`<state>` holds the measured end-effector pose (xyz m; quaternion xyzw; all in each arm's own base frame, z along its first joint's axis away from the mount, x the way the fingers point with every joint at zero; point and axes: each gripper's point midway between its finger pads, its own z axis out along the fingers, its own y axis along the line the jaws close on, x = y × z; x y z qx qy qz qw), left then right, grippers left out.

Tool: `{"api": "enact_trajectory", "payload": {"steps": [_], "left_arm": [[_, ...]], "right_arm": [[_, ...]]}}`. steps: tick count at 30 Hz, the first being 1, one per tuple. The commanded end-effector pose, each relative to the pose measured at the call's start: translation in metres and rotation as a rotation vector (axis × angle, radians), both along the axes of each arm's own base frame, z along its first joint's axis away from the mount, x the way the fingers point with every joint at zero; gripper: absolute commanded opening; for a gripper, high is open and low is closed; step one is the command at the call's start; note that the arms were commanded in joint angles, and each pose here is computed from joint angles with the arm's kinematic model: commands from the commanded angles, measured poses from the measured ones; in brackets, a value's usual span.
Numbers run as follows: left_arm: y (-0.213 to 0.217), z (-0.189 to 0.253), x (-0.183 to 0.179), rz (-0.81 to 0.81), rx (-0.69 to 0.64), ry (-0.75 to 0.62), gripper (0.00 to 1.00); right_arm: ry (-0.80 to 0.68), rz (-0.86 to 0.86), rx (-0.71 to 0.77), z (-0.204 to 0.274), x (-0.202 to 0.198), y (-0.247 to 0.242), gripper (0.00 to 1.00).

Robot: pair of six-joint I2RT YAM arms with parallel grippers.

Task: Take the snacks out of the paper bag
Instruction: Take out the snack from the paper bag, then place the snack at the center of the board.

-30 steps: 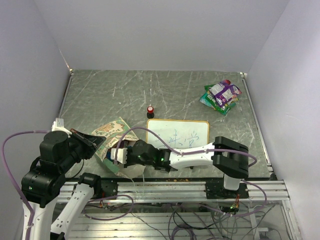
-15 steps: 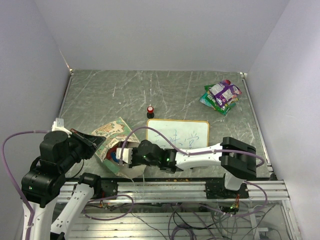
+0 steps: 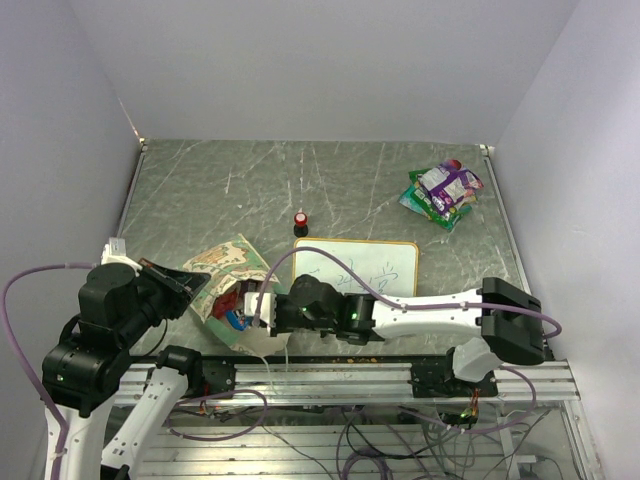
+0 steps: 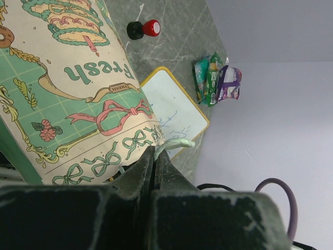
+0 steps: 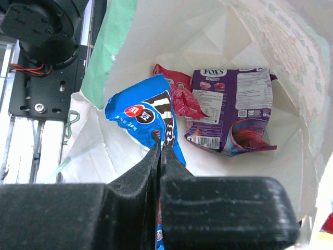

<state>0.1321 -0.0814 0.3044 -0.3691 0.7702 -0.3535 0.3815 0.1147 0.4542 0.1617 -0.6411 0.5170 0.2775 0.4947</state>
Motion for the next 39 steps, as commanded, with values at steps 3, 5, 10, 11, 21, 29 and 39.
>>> {"api": "enact_trajectory", "payload": {"steps": [3, 5, 10, 11, 21, 29, 39], "left_arm": [[0.007, -0.002, -0.004, 0.028, 0.014, -0.003, 0.07], [0.007, -0.002, -0.003, 0.029, 0.015, -0.005, 0.07], [0.006, 0.006, 0.002, 0.026, 0.011, -0.042, 0.07], [0.007, 0.006, 0.002, 0.032, 0.014, -0.043, 0.07], [0.008, 0.0, 0.002, 0.035, 0.03, -0.035, 0.07], [0.009, -0.002, 0.006, 0.017, 0.081, -0.029, 0.07], [0.0, 0.0, 0.015, -0.002, 0.036, -0.046, 0.07]], "right_arm": [[0.038, -0.052, 0.006, 0.015, 0.002, -0.015, 0.0], [0.036, -0.053, -0.002, 0.018, 0.001, -0.019, 0.0], [0.008, -0.04, -0.024, 0.028, -0.001, -0.032, 0.0], [-0.004, -0.045, -0.029, 0.032, 0.0, -0.036, 0.0], [-0.136, -0.154, 0.045, 0.087, 0.018, -0.076, 0.0], [-0.176, -0.484, 0.308, 0.171, 0.089, -0.11, 0.0], [-0.027, -1.008, 0.493, 0.162, 0.267, -0.169, 0.0]]}}
